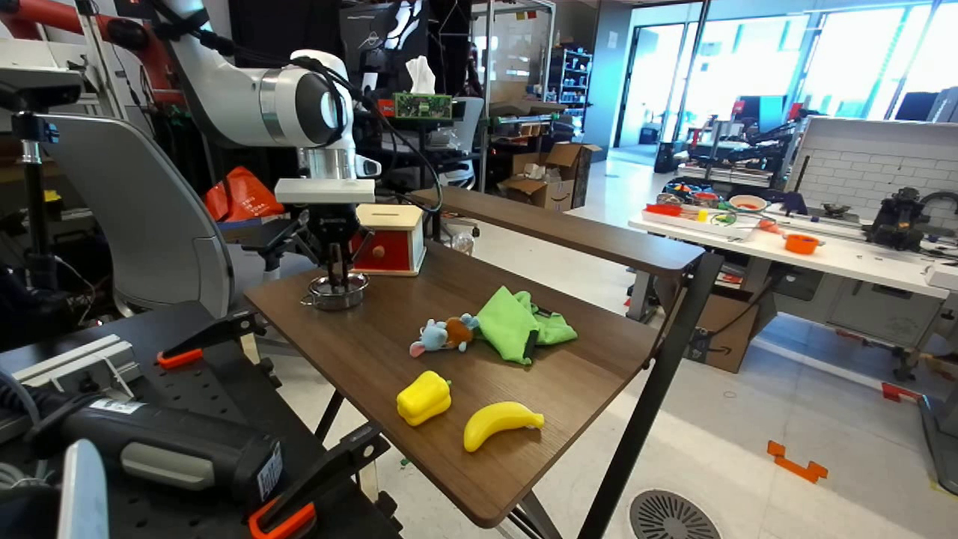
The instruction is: Pick up the lid from the table and put it on the pot.
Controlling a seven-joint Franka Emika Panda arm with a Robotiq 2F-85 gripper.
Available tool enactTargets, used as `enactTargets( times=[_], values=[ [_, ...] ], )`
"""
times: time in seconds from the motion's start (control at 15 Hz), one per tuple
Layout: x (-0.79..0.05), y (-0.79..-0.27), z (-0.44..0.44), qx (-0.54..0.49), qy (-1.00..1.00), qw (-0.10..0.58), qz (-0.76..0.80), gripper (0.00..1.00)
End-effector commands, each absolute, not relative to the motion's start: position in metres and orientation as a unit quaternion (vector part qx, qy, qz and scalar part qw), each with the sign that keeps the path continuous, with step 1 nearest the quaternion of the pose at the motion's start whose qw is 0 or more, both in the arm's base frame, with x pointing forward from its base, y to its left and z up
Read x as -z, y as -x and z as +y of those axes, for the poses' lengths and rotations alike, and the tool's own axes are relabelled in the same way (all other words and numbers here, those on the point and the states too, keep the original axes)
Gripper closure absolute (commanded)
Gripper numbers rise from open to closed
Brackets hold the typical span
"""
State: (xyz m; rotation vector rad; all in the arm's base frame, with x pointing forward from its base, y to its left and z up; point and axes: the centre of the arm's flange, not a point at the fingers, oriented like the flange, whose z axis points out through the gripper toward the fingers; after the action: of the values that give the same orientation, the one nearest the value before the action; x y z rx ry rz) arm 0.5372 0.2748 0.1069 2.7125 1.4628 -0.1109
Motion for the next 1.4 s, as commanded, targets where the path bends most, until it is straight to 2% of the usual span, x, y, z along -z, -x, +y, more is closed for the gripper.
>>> enactTargets(
  times=[0.0,0.33,0.4,0.47,0.53,1.0,1.07,1.33],
  values=[
    [-0.101,-0.543,0.283,0.041,-0.87,0.03,0.491,0.95],
    [-0.102,-0.546,0.289,0.037,-0.865,0.027,0.499,0.95],
    [-0.101,-0.546,0.289,0.039,-0.866,0.027,0.498,0.9],
    [-0.101,-0.547,0.288,0.042,-0.866,0.027,0.498,0.55],
    [-0.101,-0.547,0.288,0.043,-0.866,0.028,0.497,0.54],
    [-0.118,-0.544,0.279,0.036,-0.872,0.029,0.487,0.05],
    [-0.123,-0.544,0.278,0.033,-0.874,0.03,0.484,0.0],
    [-0.169,-0.538,0.269,0.005,-0.884,0.042,0.465,0.0]
  ],
)
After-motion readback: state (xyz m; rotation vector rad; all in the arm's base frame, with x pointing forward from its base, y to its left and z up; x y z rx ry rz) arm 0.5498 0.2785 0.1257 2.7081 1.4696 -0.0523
